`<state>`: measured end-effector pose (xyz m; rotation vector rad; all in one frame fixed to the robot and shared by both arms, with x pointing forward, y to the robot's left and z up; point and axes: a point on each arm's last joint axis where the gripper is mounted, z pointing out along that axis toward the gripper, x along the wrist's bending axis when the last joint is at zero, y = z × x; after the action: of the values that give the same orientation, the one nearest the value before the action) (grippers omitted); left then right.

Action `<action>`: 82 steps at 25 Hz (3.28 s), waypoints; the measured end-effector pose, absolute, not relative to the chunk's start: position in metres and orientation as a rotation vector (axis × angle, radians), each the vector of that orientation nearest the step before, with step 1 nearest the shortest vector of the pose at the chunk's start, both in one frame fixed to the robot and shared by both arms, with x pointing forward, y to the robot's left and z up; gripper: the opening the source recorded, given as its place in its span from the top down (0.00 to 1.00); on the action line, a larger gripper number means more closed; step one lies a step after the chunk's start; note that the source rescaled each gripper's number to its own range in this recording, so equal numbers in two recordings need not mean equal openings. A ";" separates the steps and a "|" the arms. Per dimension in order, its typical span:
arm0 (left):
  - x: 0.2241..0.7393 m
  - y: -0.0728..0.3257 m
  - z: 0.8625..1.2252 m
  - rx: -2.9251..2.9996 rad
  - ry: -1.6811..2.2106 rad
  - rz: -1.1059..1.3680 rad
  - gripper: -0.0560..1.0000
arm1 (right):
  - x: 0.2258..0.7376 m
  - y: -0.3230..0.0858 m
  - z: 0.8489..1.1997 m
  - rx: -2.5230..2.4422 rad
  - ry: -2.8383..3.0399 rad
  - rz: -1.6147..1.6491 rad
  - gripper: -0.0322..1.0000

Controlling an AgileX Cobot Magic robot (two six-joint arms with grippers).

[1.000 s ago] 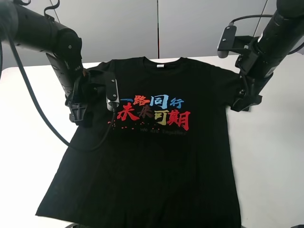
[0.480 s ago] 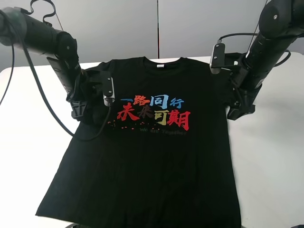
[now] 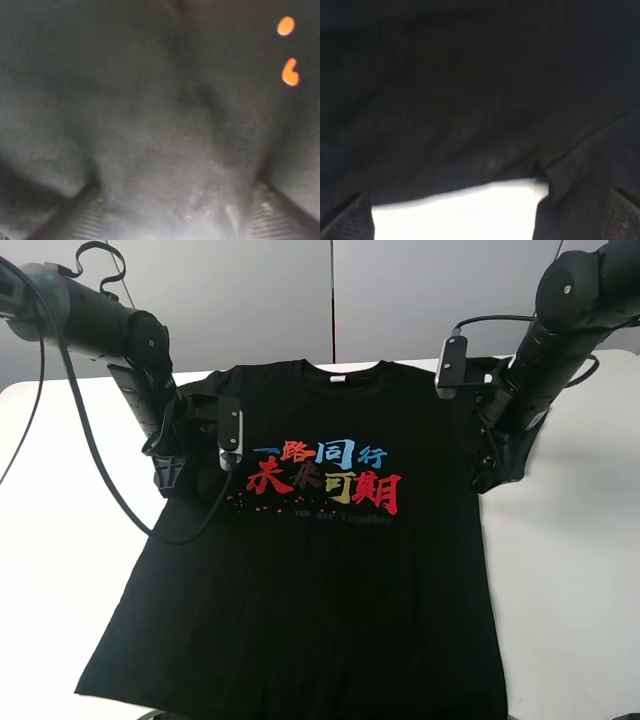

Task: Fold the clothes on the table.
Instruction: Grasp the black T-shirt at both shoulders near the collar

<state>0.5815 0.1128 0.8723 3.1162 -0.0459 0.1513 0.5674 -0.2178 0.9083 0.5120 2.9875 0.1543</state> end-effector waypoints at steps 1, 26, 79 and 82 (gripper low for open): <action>0.582 0.113 0.872 3.116 -0.053 0.151 0.33 | 0.568 -0.217 0.908 0.521 2.986 0.170 0.02; 0.581 0.111 0.867 3.116 -0.043 0.105 0.25 | 0.565 -0.210 0.909 0.605 3.013 0.282 0.02; 0.581 0.111 0.866 3.111 -0.008 0.082 0.25 | 0.555 -0.188 0.878 0.338 3.006 -0.060 0.10; 0.581 0.111 0.867 3.110 -0.004 0.084 0.25 | 0.558 -0.187 0.894 0.329 2.944 -0.007 0.10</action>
<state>0.5812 0.1109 0.8667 3.1104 -0.0041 0.0843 0.5579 -0.1869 0.8943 0.3287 2.9437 -0.0067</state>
